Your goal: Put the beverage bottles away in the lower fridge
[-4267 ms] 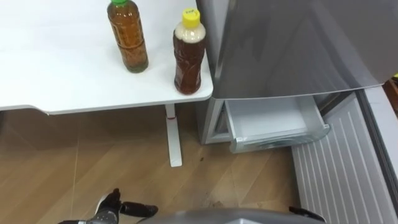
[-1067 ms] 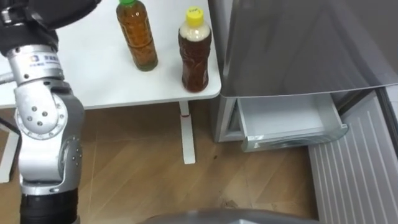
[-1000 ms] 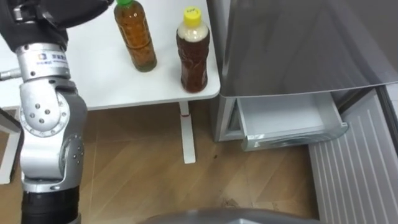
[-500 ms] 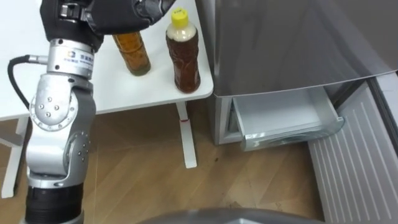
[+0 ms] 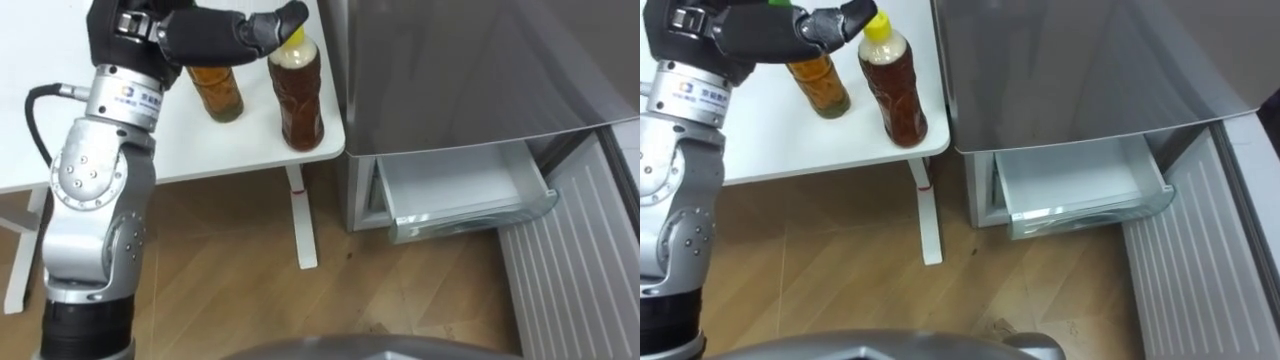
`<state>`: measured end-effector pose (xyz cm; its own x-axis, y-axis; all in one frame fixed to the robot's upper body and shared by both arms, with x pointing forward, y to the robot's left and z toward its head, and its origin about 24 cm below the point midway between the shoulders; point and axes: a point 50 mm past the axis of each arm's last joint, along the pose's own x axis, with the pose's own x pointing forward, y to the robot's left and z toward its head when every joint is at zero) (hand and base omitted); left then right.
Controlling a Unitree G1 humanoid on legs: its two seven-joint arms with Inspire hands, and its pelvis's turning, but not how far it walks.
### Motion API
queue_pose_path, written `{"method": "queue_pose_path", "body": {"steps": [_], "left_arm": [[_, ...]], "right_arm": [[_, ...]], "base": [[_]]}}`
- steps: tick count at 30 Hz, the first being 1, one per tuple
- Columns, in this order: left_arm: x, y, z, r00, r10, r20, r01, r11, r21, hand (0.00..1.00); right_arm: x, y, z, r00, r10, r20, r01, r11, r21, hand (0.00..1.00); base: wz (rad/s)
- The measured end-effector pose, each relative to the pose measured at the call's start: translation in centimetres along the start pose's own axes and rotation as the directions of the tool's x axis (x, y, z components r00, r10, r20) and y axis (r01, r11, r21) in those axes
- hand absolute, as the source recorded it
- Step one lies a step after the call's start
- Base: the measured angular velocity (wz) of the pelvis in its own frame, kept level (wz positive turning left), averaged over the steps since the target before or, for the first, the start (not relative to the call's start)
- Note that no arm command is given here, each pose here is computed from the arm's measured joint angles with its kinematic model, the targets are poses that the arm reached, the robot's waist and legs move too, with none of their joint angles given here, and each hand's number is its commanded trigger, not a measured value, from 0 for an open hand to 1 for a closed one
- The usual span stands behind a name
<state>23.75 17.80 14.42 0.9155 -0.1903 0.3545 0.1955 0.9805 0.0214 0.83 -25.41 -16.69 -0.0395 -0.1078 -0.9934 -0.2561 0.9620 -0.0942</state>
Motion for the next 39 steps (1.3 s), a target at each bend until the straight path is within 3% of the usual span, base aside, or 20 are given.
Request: {"method": "queue_pose_path", "body": {"steps": [39], "left_arm": [[-0.6, -0.1, -1.7, 0.996, -0.024, -0.086, 0.023, 1.0, -0.02, 0.0]], "right_arm": [[0.0, 0.2, 0.0, 1.0, 0.001, -0.003, -0.001, 1.0, -0.019, 0.0]], "base": [[0.0]]}}
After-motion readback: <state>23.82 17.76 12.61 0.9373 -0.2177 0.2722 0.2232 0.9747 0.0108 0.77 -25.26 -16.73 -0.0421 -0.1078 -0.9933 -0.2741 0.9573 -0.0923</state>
